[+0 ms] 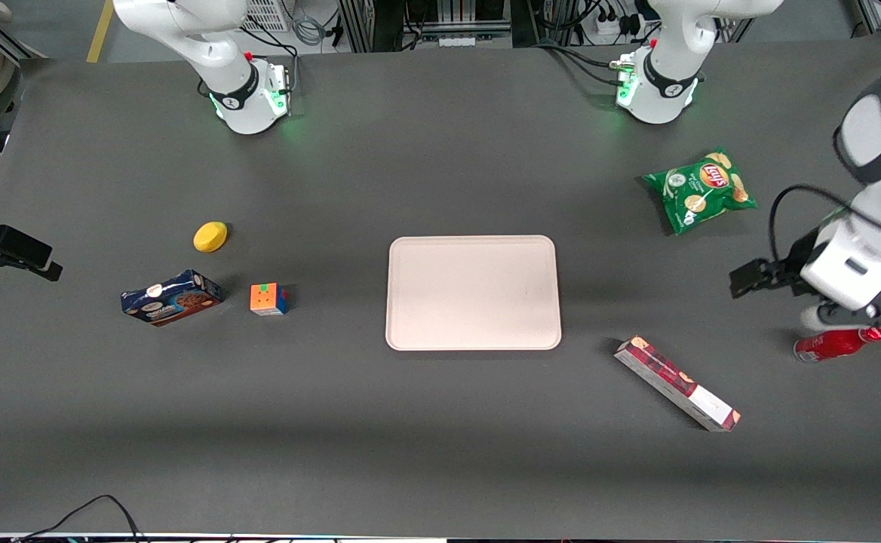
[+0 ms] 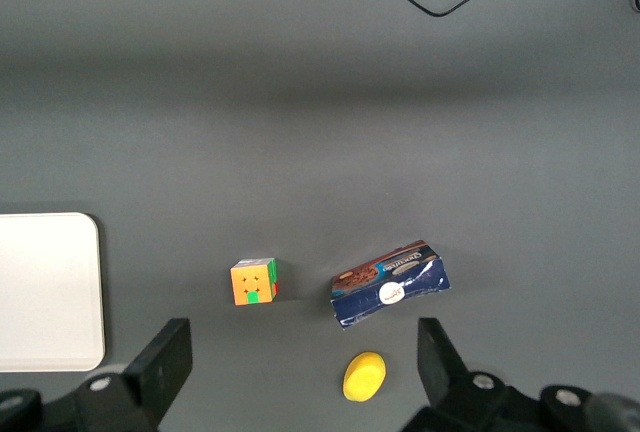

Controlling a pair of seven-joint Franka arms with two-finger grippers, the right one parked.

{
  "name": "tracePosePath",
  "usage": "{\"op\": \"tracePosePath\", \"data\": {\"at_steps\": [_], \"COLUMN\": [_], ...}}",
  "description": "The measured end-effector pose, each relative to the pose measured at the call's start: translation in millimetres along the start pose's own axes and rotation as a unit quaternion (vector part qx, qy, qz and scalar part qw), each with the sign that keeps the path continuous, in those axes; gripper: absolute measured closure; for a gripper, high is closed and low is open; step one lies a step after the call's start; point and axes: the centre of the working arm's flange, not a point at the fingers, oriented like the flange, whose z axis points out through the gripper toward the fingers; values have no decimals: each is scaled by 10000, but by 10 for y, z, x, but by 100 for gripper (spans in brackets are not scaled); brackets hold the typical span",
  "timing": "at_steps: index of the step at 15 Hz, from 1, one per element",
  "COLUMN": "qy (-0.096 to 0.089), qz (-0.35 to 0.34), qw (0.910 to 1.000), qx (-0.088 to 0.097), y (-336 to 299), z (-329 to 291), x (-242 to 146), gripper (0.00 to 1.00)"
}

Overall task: Place red cookie box on tray
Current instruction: 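Move the open left gripper down over the red plaid cookie box, then close the left gripper on the cookie box's white middle band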

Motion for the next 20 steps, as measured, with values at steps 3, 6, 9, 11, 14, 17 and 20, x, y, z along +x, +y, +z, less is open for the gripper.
{"op": "tracePosePath", "data": {"at_steps": [3, 6, 9, 11, 14, 17, 20], "qy": [22, 115, 329, 495, 694, 797, 808], "qz": [-887, -1515, -1790, -2017, -2292, -2507, -2674], "qw": [9958, 9877, 9825, 9774, 9701, 9641, 9596], "qx": [-208, -372, -391, -400, -386, -365, -350], "y": [75, 94, 69, 26, -43, -36, 33], "z": [529, 1154, 1623, 1792, 2060, 2431, 2641], "x": [224, 440, 584, 650, 720, 751, 803], "gripper": [0, 0, 0, 0, 0, 0, 0]}}
